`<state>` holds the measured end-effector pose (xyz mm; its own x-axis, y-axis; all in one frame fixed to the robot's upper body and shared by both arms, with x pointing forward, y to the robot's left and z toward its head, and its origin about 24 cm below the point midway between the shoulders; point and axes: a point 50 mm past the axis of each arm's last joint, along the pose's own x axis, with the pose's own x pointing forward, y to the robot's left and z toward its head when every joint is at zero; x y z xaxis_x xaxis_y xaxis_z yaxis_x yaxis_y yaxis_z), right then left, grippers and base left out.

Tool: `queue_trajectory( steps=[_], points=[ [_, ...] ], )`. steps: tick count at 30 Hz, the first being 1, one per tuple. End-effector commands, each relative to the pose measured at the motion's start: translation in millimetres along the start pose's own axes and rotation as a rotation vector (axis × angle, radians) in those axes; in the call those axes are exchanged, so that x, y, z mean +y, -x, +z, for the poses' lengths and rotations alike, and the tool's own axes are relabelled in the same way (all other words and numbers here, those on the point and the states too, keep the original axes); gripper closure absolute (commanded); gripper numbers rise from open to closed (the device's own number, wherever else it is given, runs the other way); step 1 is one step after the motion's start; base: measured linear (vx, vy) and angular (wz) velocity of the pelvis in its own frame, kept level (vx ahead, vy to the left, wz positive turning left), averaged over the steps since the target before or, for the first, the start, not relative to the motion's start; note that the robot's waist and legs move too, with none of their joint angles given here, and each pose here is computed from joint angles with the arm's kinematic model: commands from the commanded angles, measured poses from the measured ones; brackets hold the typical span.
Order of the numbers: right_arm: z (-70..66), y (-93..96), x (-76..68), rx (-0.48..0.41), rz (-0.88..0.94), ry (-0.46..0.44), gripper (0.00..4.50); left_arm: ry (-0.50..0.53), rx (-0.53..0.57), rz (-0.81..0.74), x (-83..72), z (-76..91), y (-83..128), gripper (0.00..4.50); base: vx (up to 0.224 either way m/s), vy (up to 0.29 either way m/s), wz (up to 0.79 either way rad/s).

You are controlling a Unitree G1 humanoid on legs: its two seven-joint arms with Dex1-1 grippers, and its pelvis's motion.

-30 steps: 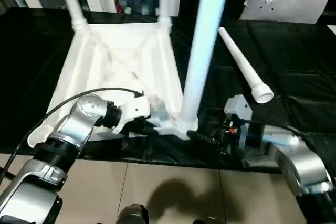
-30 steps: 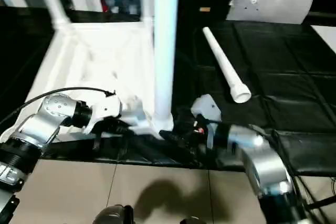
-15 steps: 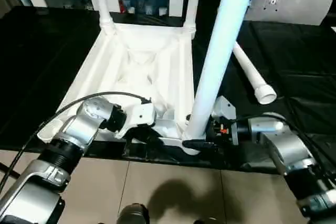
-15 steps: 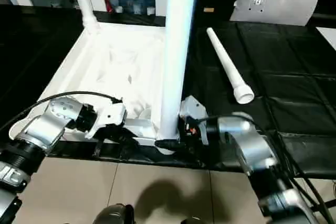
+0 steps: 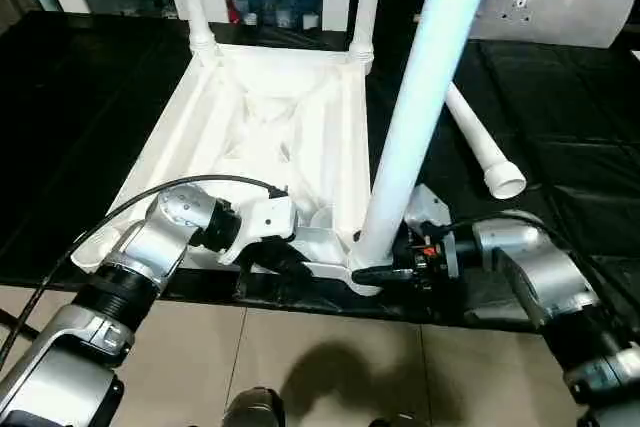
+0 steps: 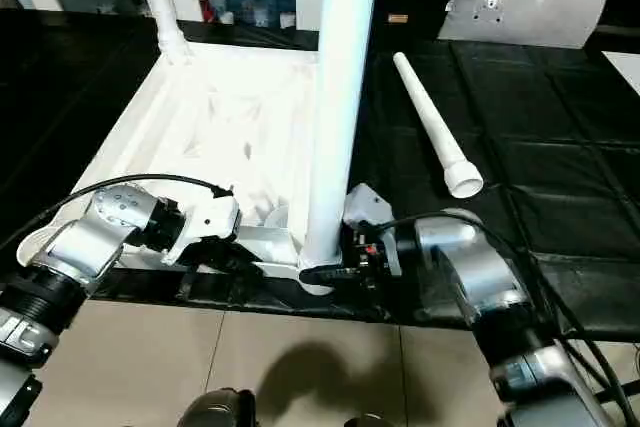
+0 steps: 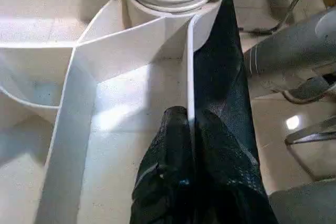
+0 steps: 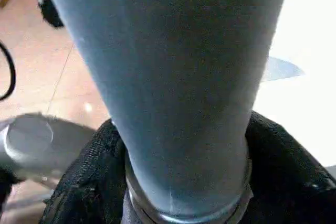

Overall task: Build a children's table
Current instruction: Rotate leg to tighten

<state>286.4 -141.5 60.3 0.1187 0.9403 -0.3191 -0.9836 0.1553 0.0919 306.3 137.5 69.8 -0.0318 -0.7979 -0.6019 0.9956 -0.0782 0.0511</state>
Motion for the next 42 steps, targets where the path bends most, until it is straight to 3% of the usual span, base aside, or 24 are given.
queue_trajectory(
  steps=[1,4,8,10,11,15,18,22,23,26,33,35,38,42],
  points=[
    [1.6,-9.1,10.2,-0.057,0.051,-0.038,1.78,0.011,-0.033,0.021,-0.1,3.5,-6,4.50,0.000,0.000,0.00],
    [1.3,-32.9,27.7,-0.173,-0.093,-0.129,1.78,0.080,-0.060,0.162,8.8,9.5,-11,4.50,0.000,0.000,0.00],
    [1.9,-38.2,30.1,-0.192,-0.125,-0.130,1.78,0.107,-0.073,0.188,10.9,11.7,-13,4.50,0.000,0.000,0.00],
    [5.1,-60.1,34.6,-0.240,-0.246,-0.189,1.78,0.158,-0.117,0.255,16.5,21.4,-23,4.50,0.000,0.000,0.00],
    [5.1,-60.1,34.6,-0.240,-0.246,-0.189,1.79,0.158,-0.117,0.255,16.5,21.4,-23,4.50,0.000,0.000,0.00],
    [12.2,-88.6,22.6,-0.262,-0.513,-0.342,1.80,0.231,-0.159,0.381,26.4,36.6,-40,4.50,0.000,0.000,0.00],
    [17.9,-102.9,11.2,-0.239,-0.675,-0.391,1.80,0.253,-0.162,0.458,31.7,47.0,-50,4.50,0.000,0.000,0.00],
    [20.8,-108.1,6.0,-0.219,-0.754,-0.413,1.80,0.254,-0.160,0.490,32.5,53.5,-56,4.50,0.000,0.000,0.00],
    [21.3,-107.4,4.5,-0.226,-0.762,-0.421,1.80,0.248,-0.161,0.488,31.5,54.3,-56,4.50,0.000,0.000,0.00],
    [20.8,-104.3,3.6,-0.233,-0.767,-0.422,1.10,0.234,-0.156,0.478,29.6,53.6,-55,4.50,0.000,0.000,0.00],
    [10.3,-75.9,2.3,-0.268,-0.766,-0.395,0.56,0.199,-0.110,0.420,21.0,37.3,-44,4.50,0.000,0.000,0.00],
    [8.4,-66.2,3.2,-0.274,-0.735,-0.366,0.21,0.186,-0.098,0.400,18.9,33.1,-41,4.50,0.000,0.000,0.00],
    [5.6,-41.6,5.9,-0.283,-0.657,-0.310,0.06,0.149,-0.079,0.335,13.4,23.9,-33,4.50,0.000,0.000,0.00],
    [4.5,-16.8,14.6,-0.227,-0.496,-0.160,0.06,0.055,-0.036,0.230,5.2,13.0,-25,4.50,0.000,0.000,0.00]
  ],
)
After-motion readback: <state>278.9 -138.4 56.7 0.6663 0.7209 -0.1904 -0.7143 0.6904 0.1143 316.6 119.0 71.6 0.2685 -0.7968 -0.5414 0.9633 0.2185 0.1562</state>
